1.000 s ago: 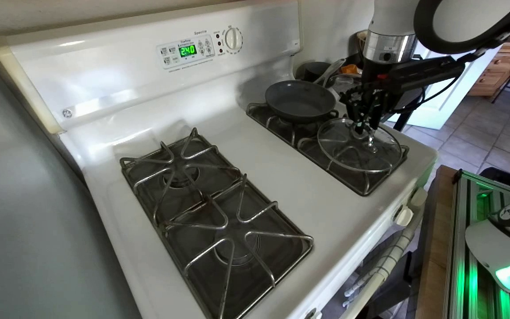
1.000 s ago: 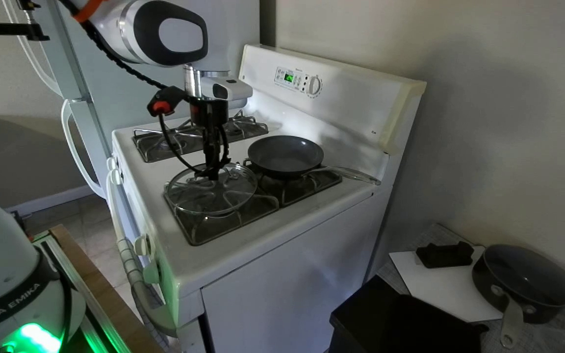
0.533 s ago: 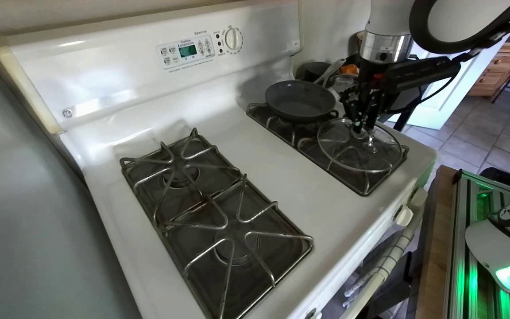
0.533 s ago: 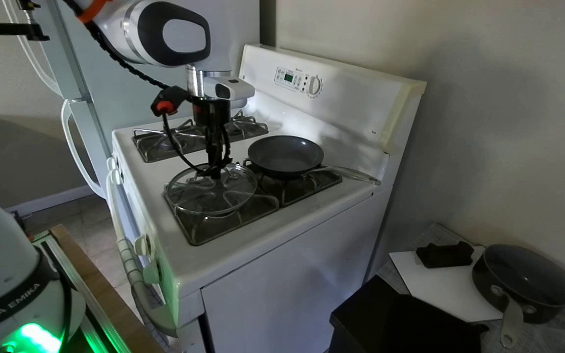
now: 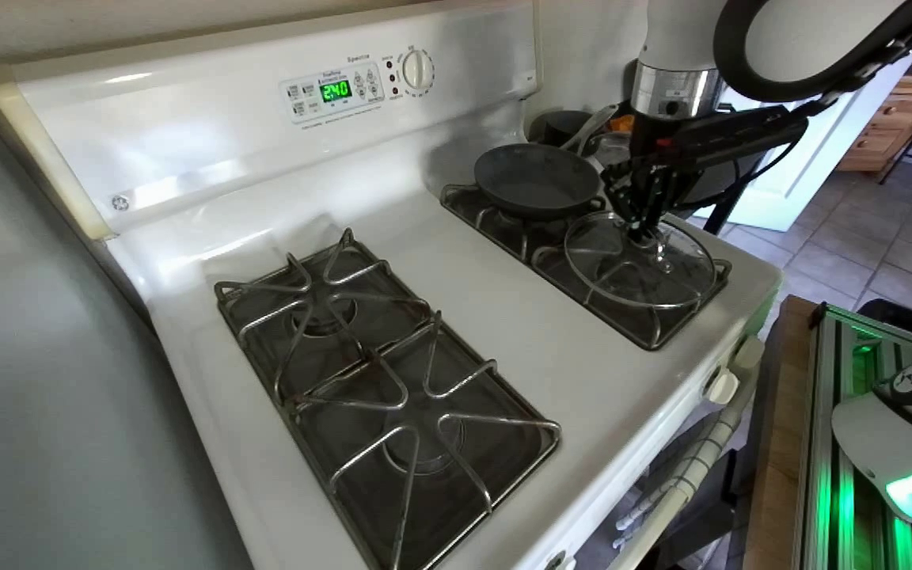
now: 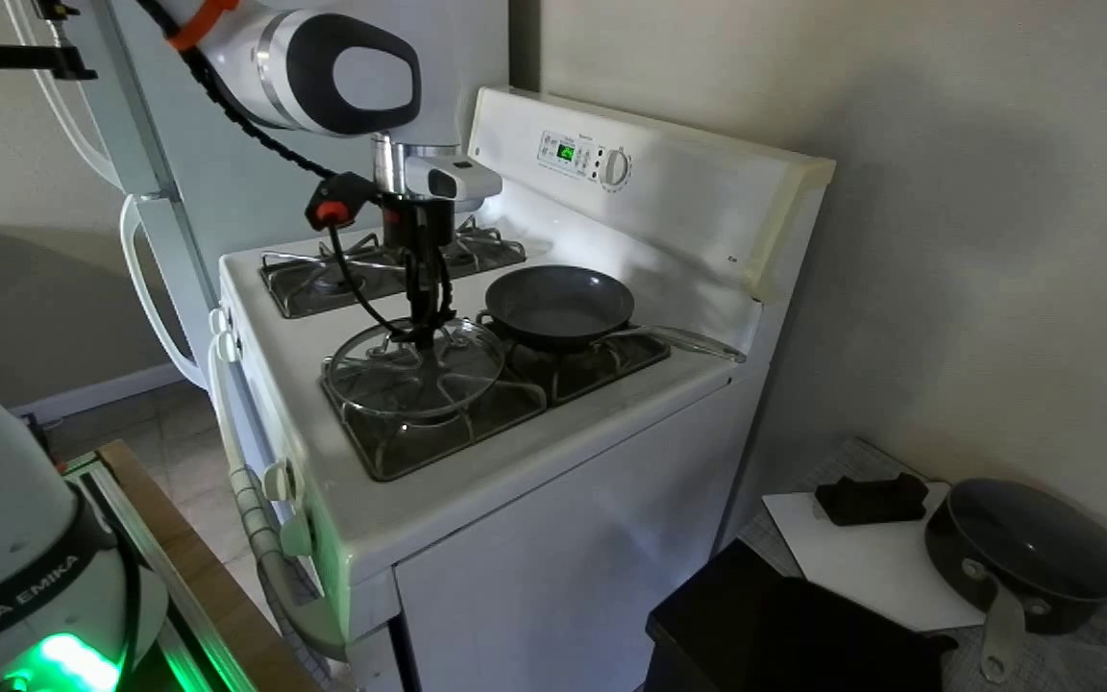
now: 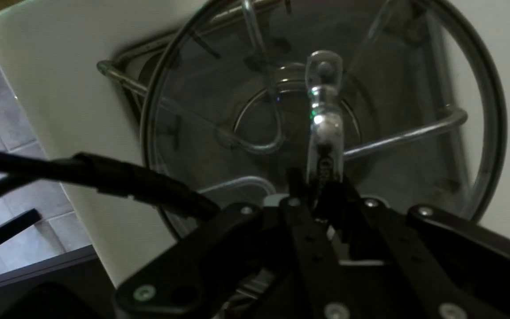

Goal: Put the glass lid on the pan

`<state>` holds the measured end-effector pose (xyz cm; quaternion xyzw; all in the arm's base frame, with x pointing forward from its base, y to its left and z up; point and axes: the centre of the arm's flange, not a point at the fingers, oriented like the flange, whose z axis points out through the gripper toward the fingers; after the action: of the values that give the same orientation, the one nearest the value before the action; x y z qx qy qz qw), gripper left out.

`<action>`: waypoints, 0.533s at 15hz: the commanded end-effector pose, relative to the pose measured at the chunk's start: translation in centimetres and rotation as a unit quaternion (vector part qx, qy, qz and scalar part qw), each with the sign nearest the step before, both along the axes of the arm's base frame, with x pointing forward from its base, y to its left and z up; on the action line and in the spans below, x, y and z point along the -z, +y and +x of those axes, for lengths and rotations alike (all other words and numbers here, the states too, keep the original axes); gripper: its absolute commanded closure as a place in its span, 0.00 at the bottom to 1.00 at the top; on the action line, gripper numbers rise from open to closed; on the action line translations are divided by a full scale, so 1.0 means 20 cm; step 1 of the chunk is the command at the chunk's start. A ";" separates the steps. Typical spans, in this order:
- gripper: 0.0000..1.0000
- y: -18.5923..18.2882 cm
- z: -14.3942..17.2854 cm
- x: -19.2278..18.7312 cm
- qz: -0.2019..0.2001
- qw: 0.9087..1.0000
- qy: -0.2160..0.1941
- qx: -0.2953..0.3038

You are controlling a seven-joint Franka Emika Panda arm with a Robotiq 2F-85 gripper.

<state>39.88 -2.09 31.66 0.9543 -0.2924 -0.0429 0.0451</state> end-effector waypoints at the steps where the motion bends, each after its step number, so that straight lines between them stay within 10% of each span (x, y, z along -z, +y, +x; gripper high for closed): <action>1: 0.98 0.03 0.03 0.02 0.002 1.000 -0.005 0.006; 8: 0.98 0.04 0.02 0.00 0.002 1.000 -0.008 0.004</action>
<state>40.01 -1.99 31.66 0.9546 -0.2912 -0.0429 0.0451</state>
